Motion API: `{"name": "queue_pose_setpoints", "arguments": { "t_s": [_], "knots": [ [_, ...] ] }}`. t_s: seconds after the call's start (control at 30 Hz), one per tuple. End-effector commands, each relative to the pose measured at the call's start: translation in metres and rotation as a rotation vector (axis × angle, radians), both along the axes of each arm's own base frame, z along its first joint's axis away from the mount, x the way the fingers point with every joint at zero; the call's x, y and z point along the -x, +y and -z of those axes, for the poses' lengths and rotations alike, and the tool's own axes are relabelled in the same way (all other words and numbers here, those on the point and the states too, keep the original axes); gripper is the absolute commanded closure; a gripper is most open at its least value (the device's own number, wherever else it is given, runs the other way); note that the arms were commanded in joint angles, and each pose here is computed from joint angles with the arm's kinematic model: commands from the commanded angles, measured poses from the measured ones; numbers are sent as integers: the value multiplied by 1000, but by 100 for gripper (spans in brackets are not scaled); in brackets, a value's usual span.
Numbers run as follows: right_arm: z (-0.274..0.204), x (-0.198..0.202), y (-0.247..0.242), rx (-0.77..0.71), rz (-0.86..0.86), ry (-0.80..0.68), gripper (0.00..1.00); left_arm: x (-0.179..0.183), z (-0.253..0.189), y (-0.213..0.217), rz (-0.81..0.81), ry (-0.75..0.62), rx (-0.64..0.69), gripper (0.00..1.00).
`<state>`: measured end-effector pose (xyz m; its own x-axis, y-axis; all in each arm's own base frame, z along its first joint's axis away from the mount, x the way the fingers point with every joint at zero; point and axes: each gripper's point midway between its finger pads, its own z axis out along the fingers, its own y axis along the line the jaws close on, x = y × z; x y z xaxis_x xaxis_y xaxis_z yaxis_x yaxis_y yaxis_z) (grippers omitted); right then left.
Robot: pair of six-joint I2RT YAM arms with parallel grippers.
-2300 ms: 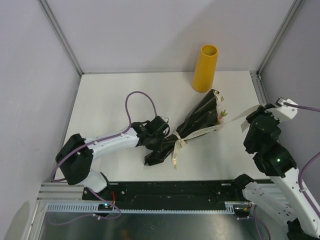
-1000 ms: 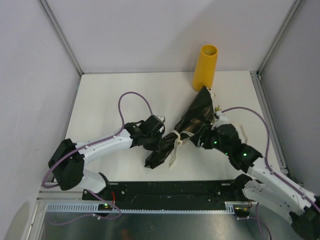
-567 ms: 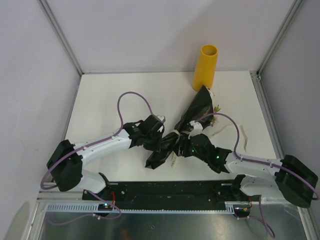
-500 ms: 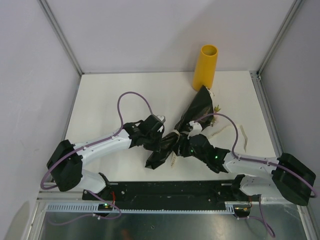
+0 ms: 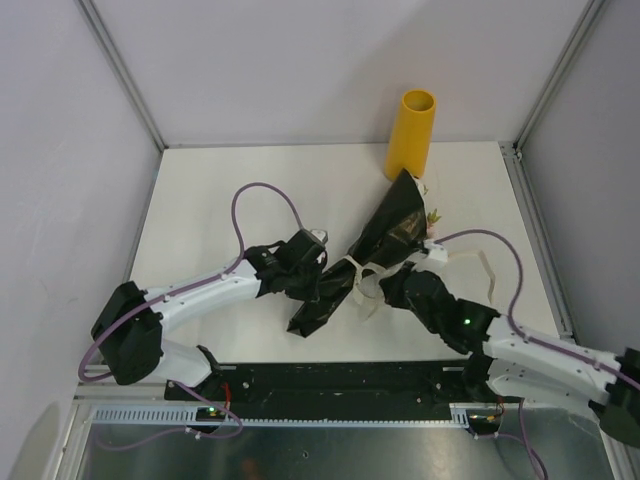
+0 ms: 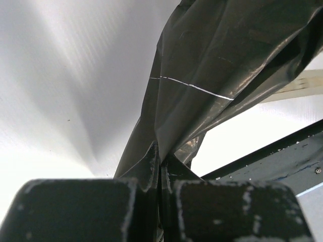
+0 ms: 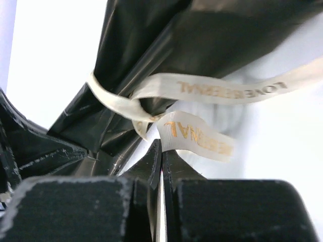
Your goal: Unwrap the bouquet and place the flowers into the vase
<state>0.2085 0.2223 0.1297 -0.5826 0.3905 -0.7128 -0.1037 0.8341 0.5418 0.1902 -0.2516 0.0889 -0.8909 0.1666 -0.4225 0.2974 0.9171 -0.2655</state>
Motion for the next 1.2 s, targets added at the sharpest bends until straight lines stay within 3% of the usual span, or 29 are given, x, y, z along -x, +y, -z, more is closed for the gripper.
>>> {"name": "queue_pose_setpoints", "arguments": {
  "t_s": [0.0, 0.3, 0.37, 0.47, 0.53, 0.63, 0.87, 1.03, 1.17],
  "knots": [
    [-17, -5, -71, 62, 264, 5, 100, -10, -11, 0, -52, -59, 39, 100],
    [-24, -2, -168, 88, 582, 33, 100, -5, -5, 6, -61, -45, 33, 100],
    [-29, -2, -174, 86, 601, 34, 89, -5, -5, 6, -58, -46, 35, 100],
    [-45, -7, -162, 88, 508, 2, 60, -5, -9, 4, -50, -52, 45, 100],
    [-59, -12, -144, 60, 413, -28, 47, -6, -12, 2, -43, -57, 52, 100],
    [-81, -21, -105, -17, 227, -93, 37, -6, -14, 0, -29, -58, 58, 100],
    [-89, -31, -7, -51, -223, -173, 36, -5, -13, -3, -20, -48, 65, 99],
    [-80, -37, 35, -63, -395, -204, 46, -5, -16, -8, -10, -42, 82, 97],
    [-70, -41, 52, -55, -456, -206, 46, -6, -17, -10, -4, -44, 82, 95]
  ]
}}
